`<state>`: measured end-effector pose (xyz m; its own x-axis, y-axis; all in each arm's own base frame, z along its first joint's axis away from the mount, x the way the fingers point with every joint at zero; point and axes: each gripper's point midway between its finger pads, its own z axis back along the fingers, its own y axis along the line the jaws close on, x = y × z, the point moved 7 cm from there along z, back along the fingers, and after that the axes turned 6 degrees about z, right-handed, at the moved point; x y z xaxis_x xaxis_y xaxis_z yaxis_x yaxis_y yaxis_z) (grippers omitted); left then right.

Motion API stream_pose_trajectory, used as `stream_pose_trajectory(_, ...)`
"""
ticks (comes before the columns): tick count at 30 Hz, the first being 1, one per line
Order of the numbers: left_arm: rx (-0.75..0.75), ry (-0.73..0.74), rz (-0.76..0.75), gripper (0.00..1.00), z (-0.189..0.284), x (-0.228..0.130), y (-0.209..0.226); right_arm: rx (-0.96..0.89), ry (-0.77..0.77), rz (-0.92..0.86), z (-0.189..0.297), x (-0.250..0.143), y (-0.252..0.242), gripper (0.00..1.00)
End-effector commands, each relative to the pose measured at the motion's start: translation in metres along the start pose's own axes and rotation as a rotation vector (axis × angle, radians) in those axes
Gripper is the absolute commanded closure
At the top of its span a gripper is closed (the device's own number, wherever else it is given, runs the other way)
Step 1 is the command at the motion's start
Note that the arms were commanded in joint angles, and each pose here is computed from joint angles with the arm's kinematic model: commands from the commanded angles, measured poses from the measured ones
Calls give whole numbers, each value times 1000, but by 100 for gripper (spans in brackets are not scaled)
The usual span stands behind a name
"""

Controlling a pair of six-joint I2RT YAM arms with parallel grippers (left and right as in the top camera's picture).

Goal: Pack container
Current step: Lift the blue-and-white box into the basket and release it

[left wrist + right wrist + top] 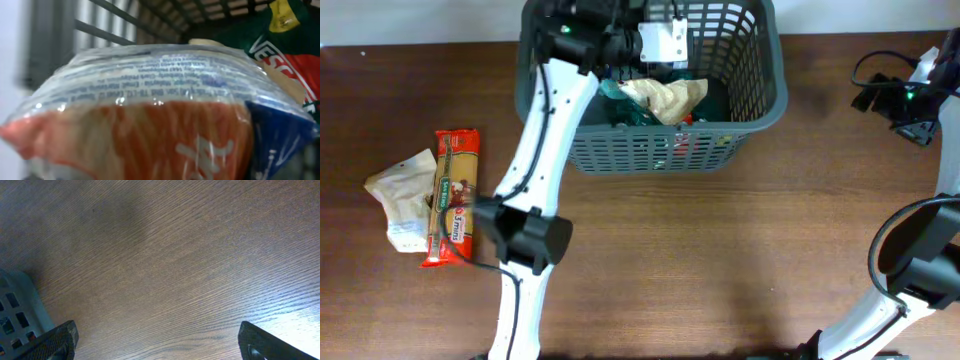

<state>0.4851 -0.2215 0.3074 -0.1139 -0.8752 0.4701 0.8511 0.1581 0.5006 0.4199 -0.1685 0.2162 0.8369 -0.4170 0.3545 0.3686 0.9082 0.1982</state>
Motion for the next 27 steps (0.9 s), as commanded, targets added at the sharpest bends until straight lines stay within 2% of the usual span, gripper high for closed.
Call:
stream_pose_trajectory(1, -14, -25, 108, 53, -6, -1, 0, 5, -13, -5, 7, 0, 2, 1)
stream_pose_trajectory(2, -9, -22, 147, 28, -5, -1, 1, 5, -13, -5, 7, 0, 2, 1)
stream_pose_trajectory(4, 51, 4, 224, 1, 9, 0, 9, 5, -13, -5, 7, 0, 2, 1)
stream_pose_trajectory(7, 266, 88, 391, 1, 48, -1, 32, 5, -13, -5, 7, 0, 2, 1)
stream_pose_trajectory(11, 618, 145, 594, 1, 139, 1, 55, 5, -13, -5, 7, 0, 2, 1)
stream_pose_trajectory(15, 768, 162, 684, 1, 219, -3, 46, 5, -13, -5, 7, 0, 2, 1)
stream_pose_trajectory(17, 826, 251, 741, 1, 254, -26, 37, 5, -13, -5, 7, 0, 2, 1)
stream_pose_trajectory(19, 839, 332, 785, 1, 265, -49, 33, 5, -13, -5, 7, 0, 2, 1)
stream_pose_trajectory(20, 864, 333, 863, 1, 271, -63, 36, 5, -13, -5, 7, 0, 2, 1)
stream_pose_trajectory(23, 820, 430, 947, 1, 265, -104, 36, 5, -13, -5, 7, 0, 2, 1)
stream_pose_trajectory(25, 760, 547, 1042, 1, 254, -146, 29, 5, -13, -5, 7, 0, 2, 1)
stream_pose_trajectory(27, 620, 675, 1164, 1, 232, -193, 10, 5, -13, -5, 7, 0, 2, 1)
